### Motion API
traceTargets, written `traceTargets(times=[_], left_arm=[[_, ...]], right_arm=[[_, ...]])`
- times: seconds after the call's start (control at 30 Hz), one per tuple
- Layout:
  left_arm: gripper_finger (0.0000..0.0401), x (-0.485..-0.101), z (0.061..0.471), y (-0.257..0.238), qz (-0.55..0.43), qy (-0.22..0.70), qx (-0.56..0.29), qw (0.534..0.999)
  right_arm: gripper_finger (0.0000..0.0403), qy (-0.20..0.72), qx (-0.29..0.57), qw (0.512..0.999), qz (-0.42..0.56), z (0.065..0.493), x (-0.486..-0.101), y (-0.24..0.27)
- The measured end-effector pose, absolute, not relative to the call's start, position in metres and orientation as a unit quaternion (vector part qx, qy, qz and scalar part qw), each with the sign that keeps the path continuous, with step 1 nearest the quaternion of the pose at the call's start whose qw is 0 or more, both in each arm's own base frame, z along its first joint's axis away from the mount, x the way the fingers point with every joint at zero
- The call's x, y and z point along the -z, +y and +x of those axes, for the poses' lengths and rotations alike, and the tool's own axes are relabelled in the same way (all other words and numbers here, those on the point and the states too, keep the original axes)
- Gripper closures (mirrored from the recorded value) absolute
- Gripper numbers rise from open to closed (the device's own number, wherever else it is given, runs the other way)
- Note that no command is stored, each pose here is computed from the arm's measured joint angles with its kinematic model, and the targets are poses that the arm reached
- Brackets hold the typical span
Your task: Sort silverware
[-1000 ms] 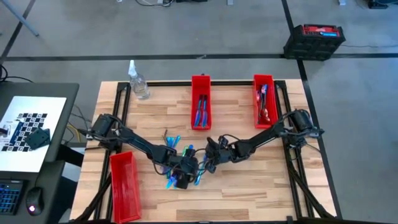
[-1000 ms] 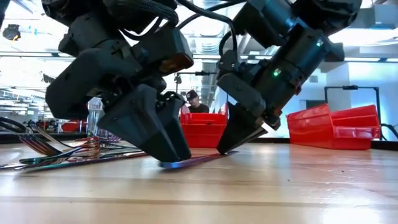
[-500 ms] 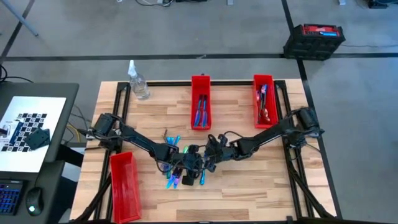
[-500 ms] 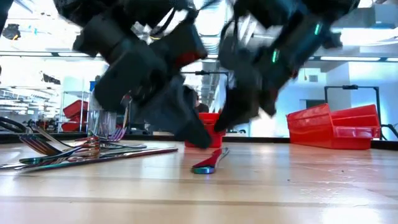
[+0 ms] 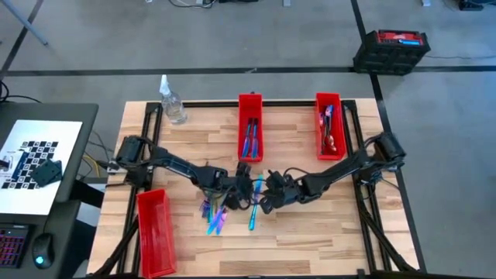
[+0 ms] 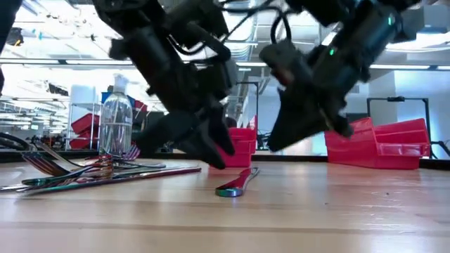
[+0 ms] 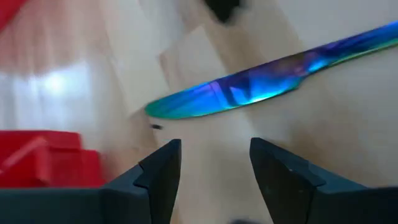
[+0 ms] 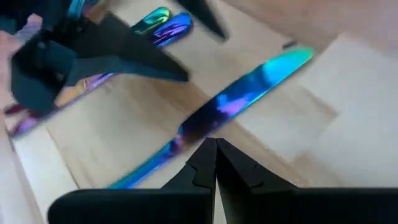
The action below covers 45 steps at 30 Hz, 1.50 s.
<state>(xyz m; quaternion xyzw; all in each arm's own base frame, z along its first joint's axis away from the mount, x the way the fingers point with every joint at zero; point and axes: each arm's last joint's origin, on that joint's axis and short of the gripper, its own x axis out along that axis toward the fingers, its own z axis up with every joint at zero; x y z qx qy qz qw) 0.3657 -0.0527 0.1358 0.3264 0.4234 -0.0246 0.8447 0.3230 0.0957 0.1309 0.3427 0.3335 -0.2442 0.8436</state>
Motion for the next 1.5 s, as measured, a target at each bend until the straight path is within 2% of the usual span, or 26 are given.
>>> traceTargets(times=[0.17,0.4,0.6,0.83,1.1,1.3,1.5], left_arm=[[0.0221,-0.134,0.37,-0.042,0.382,0.415,0.058,0.824],[0.0221,-0.135,0.374,-0.034,0.366,0.395,0.096,0.837],[0.0221,-0.122,0.377,-0.043,0.358,0.389,0.111,0.841],[0.0221,-0.11,0.381,-0.055,0.357,0.381,0.108,0.846],[0.0221,-0.112,0.384,-0.07,0.293,0.348,0.093,0.886],[0.0221,-0.111,0.386,-0.083,0.294,0.334,0.114,0.889],[0.0221,-0.117,0.384,-0.083,0.303,0.34,0.087,0.886]], right_arm=[[0.0403,0.292,0.241,0.835,0.399,0.32,-0.117,0.094],[0.0403,0.269,0.275,0.821,0.422,0.323,-0.116,0.08],[0.0403,0.281,0.301,0.812,0.415,0.321,-0.113,0.07],[0.0403,0.306,0.29,0.817,0.395,0.32,-0.111,0.069],[0.0403,0.314,0.282,0.82,0.387,0.323,-0.092,0.078],[0.0403,0.315,0.273,0.824,0.383,0.325,-0.091,0.077],[0.0403,0.323,0.254,0.833,0.369,0.323,-0.099,0.079]])
